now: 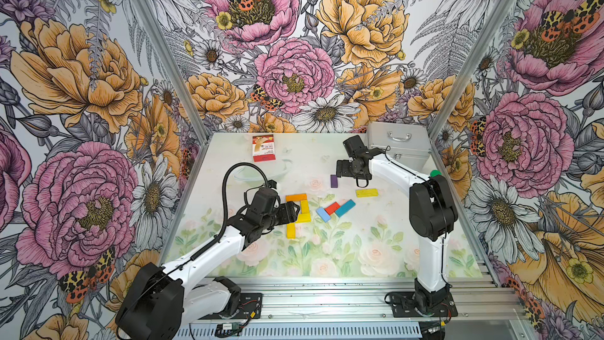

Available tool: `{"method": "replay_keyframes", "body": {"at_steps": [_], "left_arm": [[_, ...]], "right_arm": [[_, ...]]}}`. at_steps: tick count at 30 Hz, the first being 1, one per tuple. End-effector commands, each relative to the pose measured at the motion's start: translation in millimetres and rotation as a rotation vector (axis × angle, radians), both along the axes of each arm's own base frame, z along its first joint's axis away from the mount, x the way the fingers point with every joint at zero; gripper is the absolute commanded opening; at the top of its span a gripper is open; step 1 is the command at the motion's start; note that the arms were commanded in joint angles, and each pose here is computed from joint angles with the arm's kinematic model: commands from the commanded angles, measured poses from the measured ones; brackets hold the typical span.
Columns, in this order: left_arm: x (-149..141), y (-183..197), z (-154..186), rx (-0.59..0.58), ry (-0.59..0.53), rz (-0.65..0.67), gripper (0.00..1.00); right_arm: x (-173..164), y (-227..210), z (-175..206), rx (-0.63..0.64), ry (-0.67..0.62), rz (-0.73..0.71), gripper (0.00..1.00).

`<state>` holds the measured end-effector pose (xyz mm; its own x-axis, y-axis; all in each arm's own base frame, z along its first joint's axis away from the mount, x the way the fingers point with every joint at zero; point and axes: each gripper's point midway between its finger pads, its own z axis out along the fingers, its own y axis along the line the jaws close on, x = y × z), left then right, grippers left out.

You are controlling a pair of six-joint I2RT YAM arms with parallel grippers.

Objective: Assemble the letter p with building blocks
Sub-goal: Pick up the building block from the center of the board.

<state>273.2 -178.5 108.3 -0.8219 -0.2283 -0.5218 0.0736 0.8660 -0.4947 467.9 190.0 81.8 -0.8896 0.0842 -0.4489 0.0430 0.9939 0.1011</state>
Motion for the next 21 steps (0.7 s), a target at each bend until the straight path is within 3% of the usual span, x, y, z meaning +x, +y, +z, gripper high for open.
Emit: {"method": "replay_keyframes", "body": {"at_steps": [1,9,14,21], "left_arm": [[-4,2,-1,-0.007,0.009,-0.01,0.76],[-3,1,3,-0.017,-0.001,-0.024,0.76],[-2,6,0,-0.013,0.005,-0.015,0.76],[-3,11,-5,-0.022,0.01,-0.005,0.76]], "right_arm": [[11,15,-6,-0.022,-0.022,-0.038,0.96],[21,37,-13,-0.094,-0.081,-0.055,0.92],[14,40,-21,-0.099,-0.039,-0.045,0.86],[-1,44,-43,-0.108,0.051,-0.035,0.67]]}}
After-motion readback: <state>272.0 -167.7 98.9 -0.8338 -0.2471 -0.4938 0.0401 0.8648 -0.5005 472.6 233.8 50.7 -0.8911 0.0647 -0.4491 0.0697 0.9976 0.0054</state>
